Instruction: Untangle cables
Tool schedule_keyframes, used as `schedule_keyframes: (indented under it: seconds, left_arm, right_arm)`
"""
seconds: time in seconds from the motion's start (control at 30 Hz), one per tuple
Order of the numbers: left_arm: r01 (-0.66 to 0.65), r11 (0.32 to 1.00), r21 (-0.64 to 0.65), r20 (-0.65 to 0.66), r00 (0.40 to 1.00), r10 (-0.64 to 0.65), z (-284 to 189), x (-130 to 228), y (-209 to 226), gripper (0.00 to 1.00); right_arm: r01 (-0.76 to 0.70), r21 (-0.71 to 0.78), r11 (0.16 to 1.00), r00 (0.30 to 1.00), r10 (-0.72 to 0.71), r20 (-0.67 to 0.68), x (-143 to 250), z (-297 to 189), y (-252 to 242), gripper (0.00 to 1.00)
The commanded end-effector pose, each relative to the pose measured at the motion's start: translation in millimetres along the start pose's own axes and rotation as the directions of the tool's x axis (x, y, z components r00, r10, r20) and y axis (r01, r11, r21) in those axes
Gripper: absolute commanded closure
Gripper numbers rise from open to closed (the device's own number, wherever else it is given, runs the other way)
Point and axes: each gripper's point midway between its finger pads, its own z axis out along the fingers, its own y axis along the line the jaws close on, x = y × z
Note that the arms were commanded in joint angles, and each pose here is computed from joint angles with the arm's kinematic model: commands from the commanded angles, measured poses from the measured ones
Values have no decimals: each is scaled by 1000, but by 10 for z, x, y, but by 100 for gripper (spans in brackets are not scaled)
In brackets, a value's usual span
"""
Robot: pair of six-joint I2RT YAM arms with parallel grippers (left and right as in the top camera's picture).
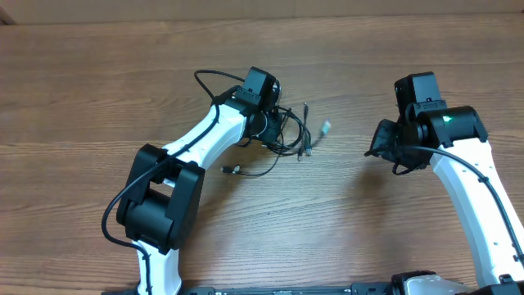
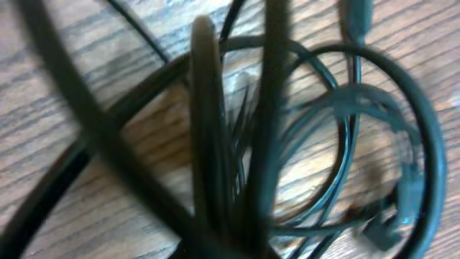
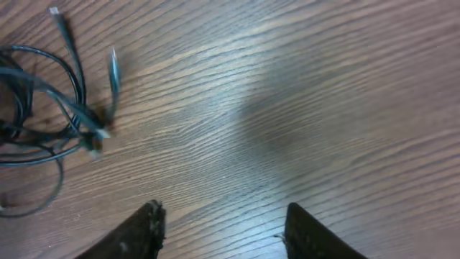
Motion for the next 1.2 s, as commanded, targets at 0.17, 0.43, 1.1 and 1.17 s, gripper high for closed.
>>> schedule_keyframes:
  seconds: [0.17,0.43,1.1,1.17]
  left_arm:
    - [-118,972,204,185,980,80,-878,-526,-538,96]
    - [-224,930,291,321,939,126,-1680,-629,-846,96]
    - [-433,787,439,357,888,289,-1902,-382,-1191,96]
    - [-387,865,318,312,905,290,-1770,-396,-950,96]
  right_arm:
    - [55,-245,968,998,-49,29,-110,-64,459,34]
    - [218,-424,879,976,-201,84,-113,-190,805,32]
    - [248,-479,842,968,-196,156,-254,-271,955,28]
    - [245,-476,845,969,-196,151,-246,-265,945,28]
